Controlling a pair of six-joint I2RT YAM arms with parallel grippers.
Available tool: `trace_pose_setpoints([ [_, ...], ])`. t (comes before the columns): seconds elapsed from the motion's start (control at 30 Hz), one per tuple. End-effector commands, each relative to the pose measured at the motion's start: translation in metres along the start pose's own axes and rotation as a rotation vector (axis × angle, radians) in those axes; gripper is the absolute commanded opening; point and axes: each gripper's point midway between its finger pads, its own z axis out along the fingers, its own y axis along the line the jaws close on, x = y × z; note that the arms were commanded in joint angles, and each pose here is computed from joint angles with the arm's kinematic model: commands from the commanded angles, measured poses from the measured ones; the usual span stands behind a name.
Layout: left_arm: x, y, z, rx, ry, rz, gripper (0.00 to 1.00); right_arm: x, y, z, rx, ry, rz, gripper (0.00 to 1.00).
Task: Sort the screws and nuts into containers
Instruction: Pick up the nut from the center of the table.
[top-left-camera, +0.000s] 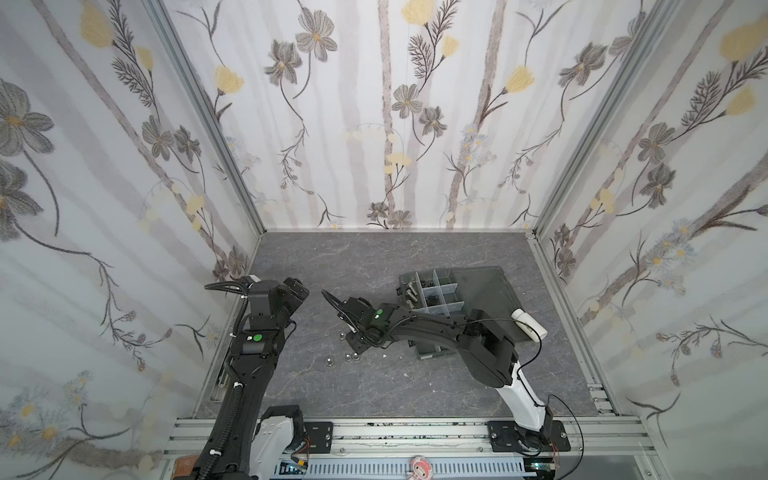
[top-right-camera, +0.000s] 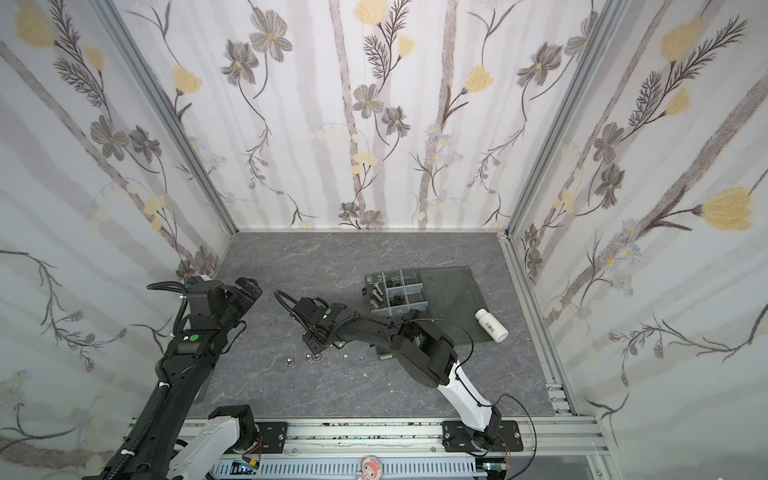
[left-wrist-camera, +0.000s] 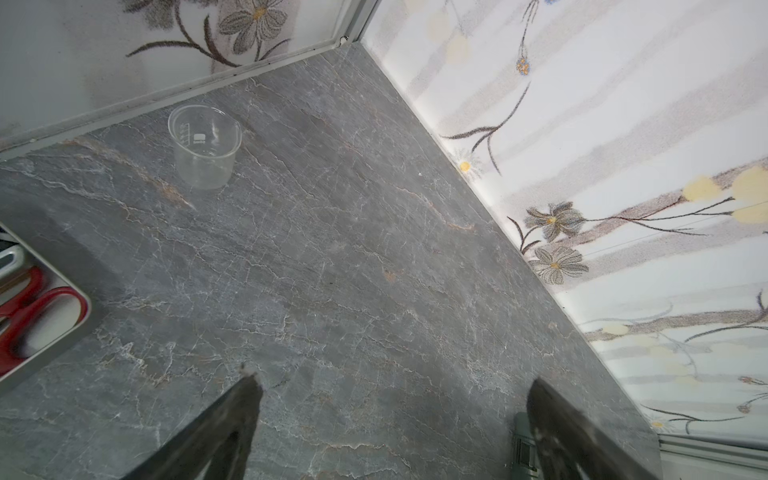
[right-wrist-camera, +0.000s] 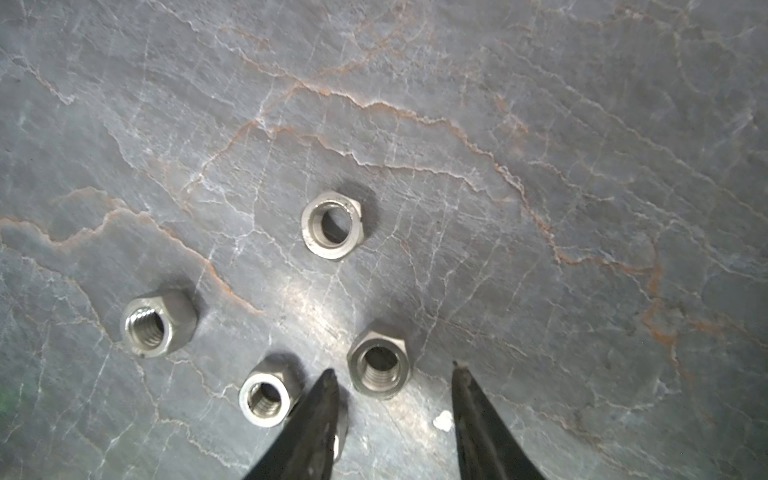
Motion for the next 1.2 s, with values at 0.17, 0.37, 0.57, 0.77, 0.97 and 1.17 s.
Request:
trace_pose_setpoints([
  [0.17,-0.004,-0.005,0.000,0.024,-0.018,-0.014,1.00,0.005,-0.004,0.008,0.031,0.018,-0.018,0.49],
  [0.37,-0.004,-0.006,0.001,0.028,-0.014,-0.011,1.00,0.009,-0.004,0.013,0.030,0.032,-0.020,0.49],
  [0.57,-0.003,-0.007,0.001,0.034,-0.009,-0.007,1.00,0.012,-0.006,0.018,0.036,0.042,-0.024,0.46],
  [0.77,-0.003,-0.008,0.002,0.038,-0.007,-0.005,1.00,0.011,-0.005,0.021,0.035,0.043,-0.027,0.43],
  [0.97,-0.003,-0.008,0.001,0.037,-0.008,-0.004,1.00,0.008,-0.006,0.021,0.040,0.042,-0.032,0.39],
  [1.17,-0.004,-0.008,0.001,0.036,-0.010,-0.003,1.00,0.010,-0.005,0.022,0.039,0.049,-0.033,0.24],
])
